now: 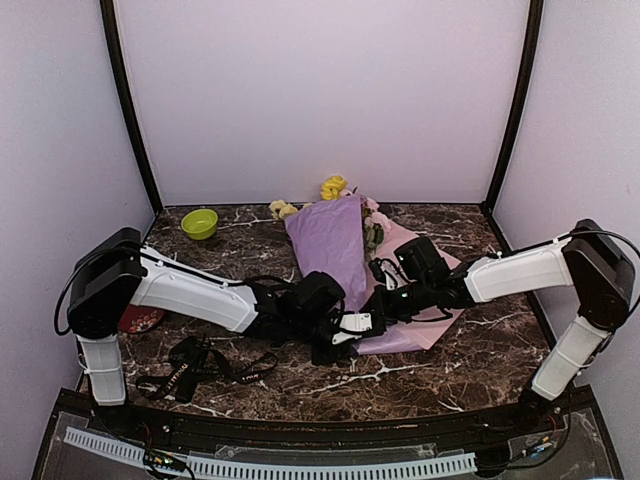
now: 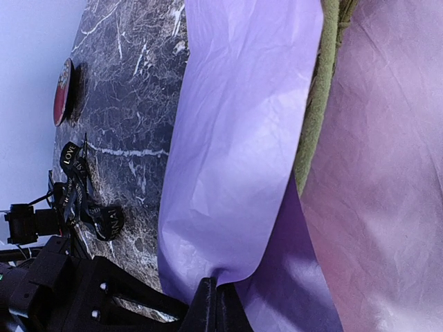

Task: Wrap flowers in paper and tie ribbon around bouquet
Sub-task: Fold the one-fourth-folded wrapping paper at the center of the board.

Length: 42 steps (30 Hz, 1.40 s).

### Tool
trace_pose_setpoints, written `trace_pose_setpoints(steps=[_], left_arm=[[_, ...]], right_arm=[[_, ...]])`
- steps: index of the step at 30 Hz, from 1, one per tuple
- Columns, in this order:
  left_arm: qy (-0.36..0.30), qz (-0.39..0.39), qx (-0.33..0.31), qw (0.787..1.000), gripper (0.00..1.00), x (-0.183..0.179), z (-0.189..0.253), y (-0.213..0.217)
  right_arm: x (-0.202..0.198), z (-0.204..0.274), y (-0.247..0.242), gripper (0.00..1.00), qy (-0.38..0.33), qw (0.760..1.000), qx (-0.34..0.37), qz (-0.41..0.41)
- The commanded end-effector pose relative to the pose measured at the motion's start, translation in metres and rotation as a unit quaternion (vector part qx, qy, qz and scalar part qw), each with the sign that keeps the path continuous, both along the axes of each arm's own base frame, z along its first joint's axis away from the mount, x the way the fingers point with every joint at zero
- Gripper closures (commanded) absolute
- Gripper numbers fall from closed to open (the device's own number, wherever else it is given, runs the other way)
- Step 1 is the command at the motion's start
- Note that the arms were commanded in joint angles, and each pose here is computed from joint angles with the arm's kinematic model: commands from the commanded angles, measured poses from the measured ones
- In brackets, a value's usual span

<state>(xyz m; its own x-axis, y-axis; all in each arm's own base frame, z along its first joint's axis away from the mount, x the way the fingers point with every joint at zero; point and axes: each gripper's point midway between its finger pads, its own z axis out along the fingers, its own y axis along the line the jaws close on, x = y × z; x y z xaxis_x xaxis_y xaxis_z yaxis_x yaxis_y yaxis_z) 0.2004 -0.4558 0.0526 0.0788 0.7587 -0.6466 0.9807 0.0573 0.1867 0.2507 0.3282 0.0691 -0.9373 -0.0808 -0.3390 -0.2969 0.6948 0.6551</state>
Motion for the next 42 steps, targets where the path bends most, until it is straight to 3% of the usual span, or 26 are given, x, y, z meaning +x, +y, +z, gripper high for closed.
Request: trace_pose_setpoints(steps=[1, 6, 12, 26, 37, 42], left_arm=[[-0.023, -0.017, 0.010, 1.000, 0.72, -0.009, -0.002, 0.002], [-0.031, -0.037, -0.018, 0.999, 0.73, -0.018, 0.012, -0.013], [-0.048, 0.002, 0.024, 0.999, 0.75, -0.001, -0.016, -0.005], [0.037, -0.009, 0.077, 0.996, 0.75, -0.029, -0.059, 0.021], [0.057, -0.015, 0.058, 0.997, 0.75, -0.036, -0.045, 0.015], [0.073, -0.035, 0.017, 0.997, 0.72, -0.044, -0.011, 0.003]], right_arm=[[0.002, 0.001, -0.003, 1.00, -0.005, 1.000, -0.001, -0.007], [0.002, -0.002, -0.002, 1.00, -0.002, 1.000, -0.003, -0.006], [0.001, 0.000, -0.004, 1.00, -0.002, 1.000, -0.002, -0.006], [-0.006, -0.003, -0.024, 1.00, -0.004, 0.999, -0.034, -0.024], [-0.006, -0.047, -0.049, 1.00, 0.018, 0.995, -0.092, -0.045], [-0.006, -0.053, -0.048, 1.00, 0.025, 0.994, -0.095, -0.042]])
